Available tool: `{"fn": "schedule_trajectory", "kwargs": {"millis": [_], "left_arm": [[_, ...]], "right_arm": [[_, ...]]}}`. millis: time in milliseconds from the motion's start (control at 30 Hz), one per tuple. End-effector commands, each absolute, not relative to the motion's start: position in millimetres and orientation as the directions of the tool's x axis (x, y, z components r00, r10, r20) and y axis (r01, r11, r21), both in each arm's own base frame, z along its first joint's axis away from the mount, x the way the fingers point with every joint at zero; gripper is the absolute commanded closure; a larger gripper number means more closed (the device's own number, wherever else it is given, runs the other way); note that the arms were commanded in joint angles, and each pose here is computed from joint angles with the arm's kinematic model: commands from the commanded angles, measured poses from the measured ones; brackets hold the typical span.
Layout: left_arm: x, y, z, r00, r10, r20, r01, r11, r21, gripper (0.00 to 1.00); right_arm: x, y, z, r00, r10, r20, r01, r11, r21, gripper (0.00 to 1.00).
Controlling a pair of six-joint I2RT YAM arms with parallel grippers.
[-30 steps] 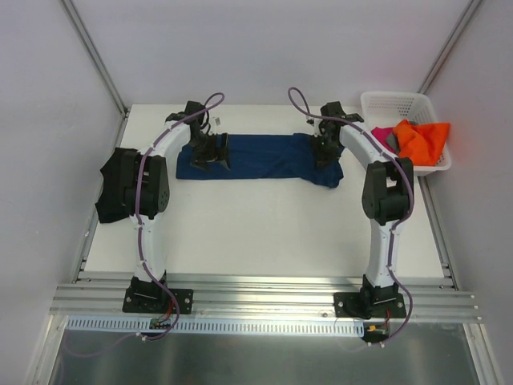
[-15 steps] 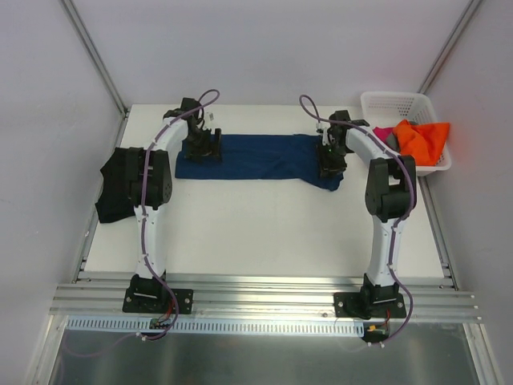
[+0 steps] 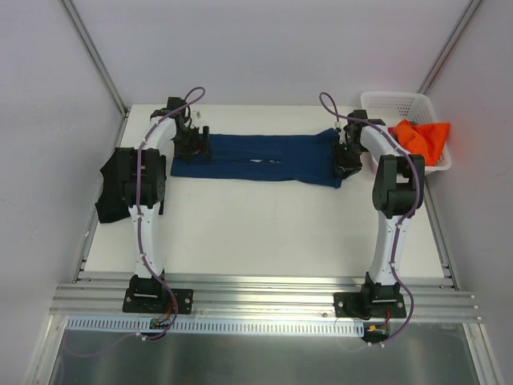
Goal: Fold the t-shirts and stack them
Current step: Fold the tshirt
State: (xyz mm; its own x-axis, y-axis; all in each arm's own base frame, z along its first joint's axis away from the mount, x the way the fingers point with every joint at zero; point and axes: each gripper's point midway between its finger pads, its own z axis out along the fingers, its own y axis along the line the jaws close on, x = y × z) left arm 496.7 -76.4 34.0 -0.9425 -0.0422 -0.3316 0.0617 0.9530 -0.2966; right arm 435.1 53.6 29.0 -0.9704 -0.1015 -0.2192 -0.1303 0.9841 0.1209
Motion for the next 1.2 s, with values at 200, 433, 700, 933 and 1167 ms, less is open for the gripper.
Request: {"fn": "schedule_trajectory", "kwargs": {"millis": [200, 433, 700, 933, 1167], "left_arm": [[499.1, -84.6, 87.4, -0.912, -0.022, -0.410, 0.126, 0.935, -0.331, 0.18], [513.9, -90.1, 151.5, -0.832, 0.003, -0.555, 0.197, 0.937, -0.289, 0.18], [537.0, -82.3, 159.8, -0.789, 0.049, -0.612, 0.228, 0.949, -0.218, 0.17], [529.8, -77.8, 123.9, -0.835, 0.062, -0.547, 0.208, 0.956, -0.208, 0.17], [534.0, -77.7, 92.4, -0.858, 0.084, -0.507, 0.216, 0.954, -0.207, 0.17]], "right_arm": [[449.4, 60.2, 74.3, -0.946, -0.099, -0.307, -0.145, 0.981, 0.130, 0.53], [451.3, 68.0, 124.4, -0.902, -0.115, -0.416, -0.172, 0.980, 0.103, 0.53], [463.4, 89.2, 126.2, -0.895, -0.066, -0.442, -0.158, 0.972, 0.176, 0.52], [480.9, 119.9, 111.7, -0.909, 0.005, -0.416, -0.135, 0.942, 0.306, 0.51], [508.7, 151.8, 96.0, -0.918, 0.091, -0.386, -0.110, 0.877, 0.468, 0.50]]}}
